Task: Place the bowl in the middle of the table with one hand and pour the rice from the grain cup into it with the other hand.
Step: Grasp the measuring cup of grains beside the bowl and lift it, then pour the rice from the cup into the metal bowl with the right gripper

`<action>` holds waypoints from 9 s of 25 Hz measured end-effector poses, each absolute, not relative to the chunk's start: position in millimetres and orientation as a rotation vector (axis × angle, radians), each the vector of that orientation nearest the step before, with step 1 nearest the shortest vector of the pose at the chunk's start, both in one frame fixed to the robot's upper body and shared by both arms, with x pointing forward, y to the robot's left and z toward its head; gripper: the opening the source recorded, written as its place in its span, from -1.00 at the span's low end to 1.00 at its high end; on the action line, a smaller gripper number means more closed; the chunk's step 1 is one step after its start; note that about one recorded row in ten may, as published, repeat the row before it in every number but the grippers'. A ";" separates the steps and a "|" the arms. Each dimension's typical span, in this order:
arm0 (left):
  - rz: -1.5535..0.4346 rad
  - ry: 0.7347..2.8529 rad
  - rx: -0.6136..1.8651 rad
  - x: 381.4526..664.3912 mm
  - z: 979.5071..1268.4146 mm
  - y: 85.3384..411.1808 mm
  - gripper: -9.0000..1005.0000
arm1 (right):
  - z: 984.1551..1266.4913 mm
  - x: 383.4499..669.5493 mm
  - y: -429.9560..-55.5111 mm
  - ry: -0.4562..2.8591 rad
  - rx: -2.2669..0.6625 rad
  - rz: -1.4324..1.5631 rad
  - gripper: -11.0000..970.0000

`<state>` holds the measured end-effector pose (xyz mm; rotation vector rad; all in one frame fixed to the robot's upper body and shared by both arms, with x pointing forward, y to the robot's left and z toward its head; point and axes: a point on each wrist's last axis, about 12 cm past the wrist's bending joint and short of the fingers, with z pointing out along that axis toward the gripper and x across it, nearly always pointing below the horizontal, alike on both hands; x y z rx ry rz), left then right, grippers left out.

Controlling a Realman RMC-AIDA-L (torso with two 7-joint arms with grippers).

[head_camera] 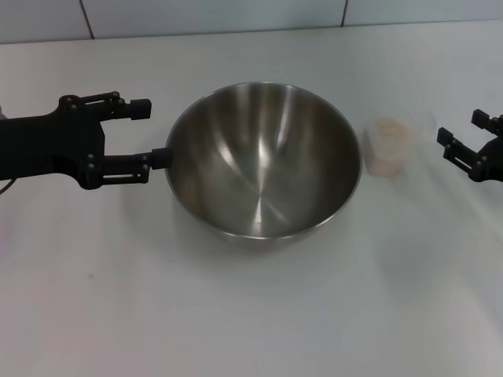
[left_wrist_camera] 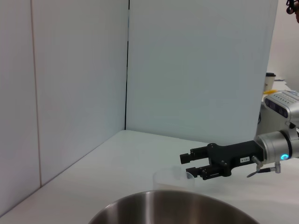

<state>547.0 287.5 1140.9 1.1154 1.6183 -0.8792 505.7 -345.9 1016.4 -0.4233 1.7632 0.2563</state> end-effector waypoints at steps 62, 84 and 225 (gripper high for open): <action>-0.870 1.613 1.140 547.4 1141.1 287.5 0.59 | 1018.8 537.6 -327.1 1.796 -0.433 0.251 0.38; -0.863 1.625 1.147 547.8 1139.5 287.6 0.59 | 1017.7 539.4 -319.3 1.781 -0.478 0.245 0.07; -0.808 1.583 1.075 552.9 1147.5 284.0 0.59 | 1110.1 554.3 -216.3 0.065 -1.590 -0.830 -0.94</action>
